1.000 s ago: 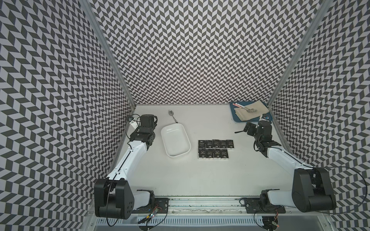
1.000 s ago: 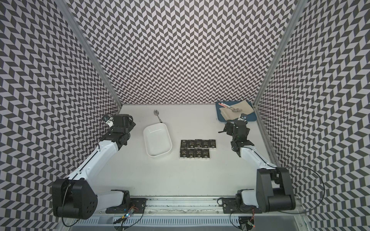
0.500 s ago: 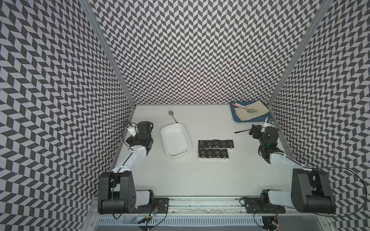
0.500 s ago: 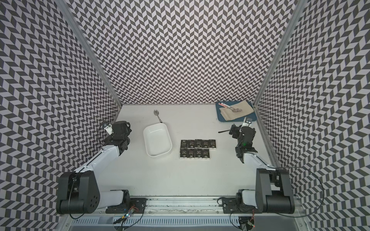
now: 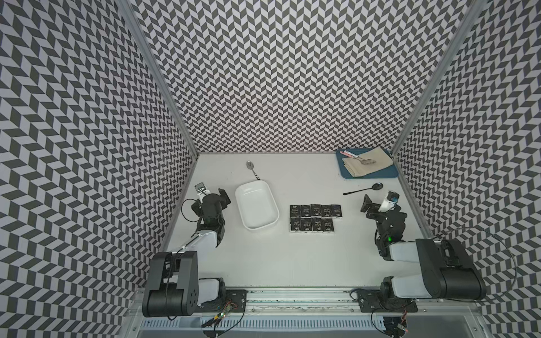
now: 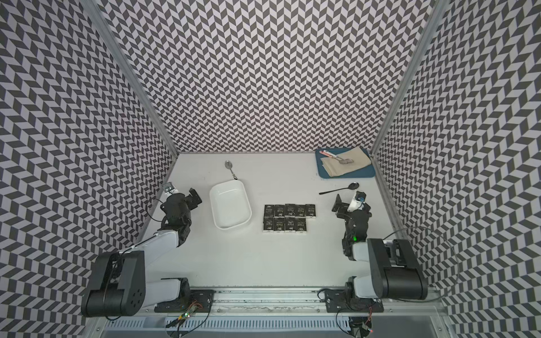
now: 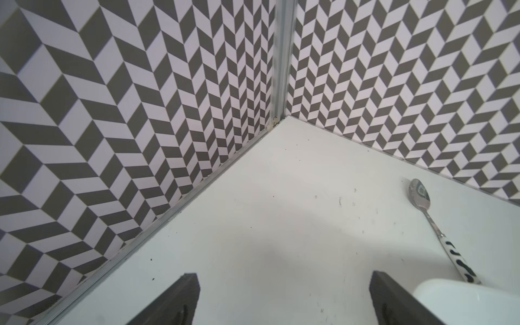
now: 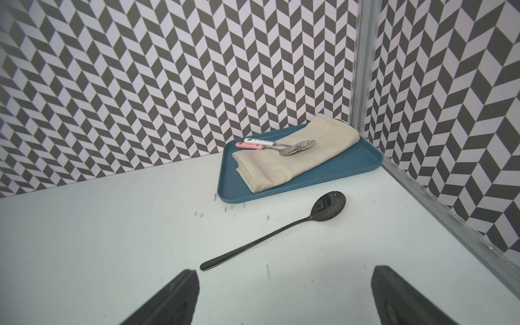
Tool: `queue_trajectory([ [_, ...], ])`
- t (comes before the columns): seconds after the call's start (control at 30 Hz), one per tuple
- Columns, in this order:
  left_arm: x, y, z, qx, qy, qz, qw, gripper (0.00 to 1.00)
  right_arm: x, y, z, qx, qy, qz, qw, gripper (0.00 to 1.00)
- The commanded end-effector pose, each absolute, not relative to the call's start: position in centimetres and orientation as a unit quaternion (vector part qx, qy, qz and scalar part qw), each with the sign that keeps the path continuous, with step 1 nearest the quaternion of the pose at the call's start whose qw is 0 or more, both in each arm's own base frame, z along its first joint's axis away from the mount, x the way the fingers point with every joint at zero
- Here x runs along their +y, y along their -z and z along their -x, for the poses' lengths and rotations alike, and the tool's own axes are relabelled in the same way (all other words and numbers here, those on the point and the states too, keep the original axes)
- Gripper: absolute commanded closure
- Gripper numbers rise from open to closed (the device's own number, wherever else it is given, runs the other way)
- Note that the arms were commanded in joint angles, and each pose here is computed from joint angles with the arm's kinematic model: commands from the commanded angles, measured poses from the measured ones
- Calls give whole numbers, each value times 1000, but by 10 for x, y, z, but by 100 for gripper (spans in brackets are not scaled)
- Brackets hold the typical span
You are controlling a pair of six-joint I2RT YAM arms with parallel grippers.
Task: Take the pocket tissues out of the storage box
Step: Reset both arms
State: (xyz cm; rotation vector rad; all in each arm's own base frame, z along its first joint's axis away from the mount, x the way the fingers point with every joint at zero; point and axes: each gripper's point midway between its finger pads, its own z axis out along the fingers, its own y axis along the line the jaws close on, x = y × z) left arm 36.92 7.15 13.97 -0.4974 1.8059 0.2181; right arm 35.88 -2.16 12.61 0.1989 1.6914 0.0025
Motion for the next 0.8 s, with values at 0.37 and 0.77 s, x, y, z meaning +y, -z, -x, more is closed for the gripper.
queue_trajectory([
  [0.37,10,-146,-393,736,-27,35,676,1,-21,-155,-367,694,36,-93,713,1],
  [0.77,0,-144,-386,730,-18,11,683,1,-21,-156,-367,691,38,-95,715,1],
])
